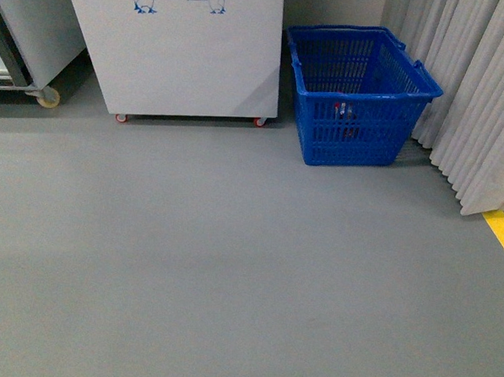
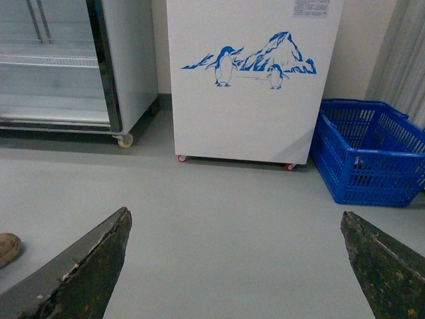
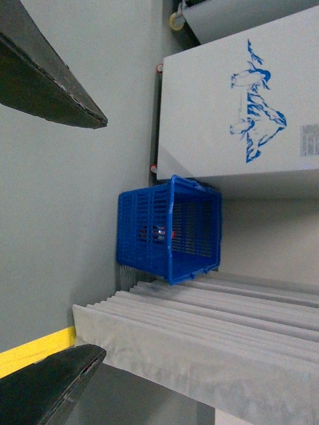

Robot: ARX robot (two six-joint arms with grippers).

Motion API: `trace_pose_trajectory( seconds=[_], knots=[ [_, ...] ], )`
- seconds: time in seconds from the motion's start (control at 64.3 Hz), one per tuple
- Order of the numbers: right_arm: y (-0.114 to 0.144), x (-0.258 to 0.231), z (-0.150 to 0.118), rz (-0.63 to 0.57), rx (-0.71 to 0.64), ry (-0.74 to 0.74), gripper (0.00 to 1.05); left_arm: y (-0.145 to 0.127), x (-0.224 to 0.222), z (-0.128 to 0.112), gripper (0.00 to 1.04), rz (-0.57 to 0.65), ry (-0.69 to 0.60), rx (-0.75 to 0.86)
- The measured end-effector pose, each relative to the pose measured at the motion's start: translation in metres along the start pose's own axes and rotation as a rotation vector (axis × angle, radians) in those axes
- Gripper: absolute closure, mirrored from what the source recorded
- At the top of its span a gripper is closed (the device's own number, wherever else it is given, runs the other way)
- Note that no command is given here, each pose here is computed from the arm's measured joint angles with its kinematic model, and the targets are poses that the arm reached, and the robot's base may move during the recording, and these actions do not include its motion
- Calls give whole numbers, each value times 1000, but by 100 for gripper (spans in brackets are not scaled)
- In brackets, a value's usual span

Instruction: Put drink in fridge

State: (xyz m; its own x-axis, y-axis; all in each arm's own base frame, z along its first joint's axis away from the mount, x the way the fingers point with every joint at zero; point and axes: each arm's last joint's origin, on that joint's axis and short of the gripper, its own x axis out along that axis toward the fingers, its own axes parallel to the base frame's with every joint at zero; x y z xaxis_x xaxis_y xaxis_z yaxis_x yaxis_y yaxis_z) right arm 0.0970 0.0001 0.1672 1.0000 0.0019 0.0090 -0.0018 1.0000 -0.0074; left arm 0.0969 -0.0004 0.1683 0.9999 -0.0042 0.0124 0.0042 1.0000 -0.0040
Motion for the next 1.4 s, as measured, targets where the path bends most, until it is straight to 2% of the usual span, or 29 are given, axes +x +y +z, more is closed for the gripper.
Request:
trace_pose_trajectory(
  seconds=[1.399],
  knots=[
    [0, 0, 0, 0, 0, 0, 7, 0, 0, 0, 8, 1, 0, 0]
  ],
)
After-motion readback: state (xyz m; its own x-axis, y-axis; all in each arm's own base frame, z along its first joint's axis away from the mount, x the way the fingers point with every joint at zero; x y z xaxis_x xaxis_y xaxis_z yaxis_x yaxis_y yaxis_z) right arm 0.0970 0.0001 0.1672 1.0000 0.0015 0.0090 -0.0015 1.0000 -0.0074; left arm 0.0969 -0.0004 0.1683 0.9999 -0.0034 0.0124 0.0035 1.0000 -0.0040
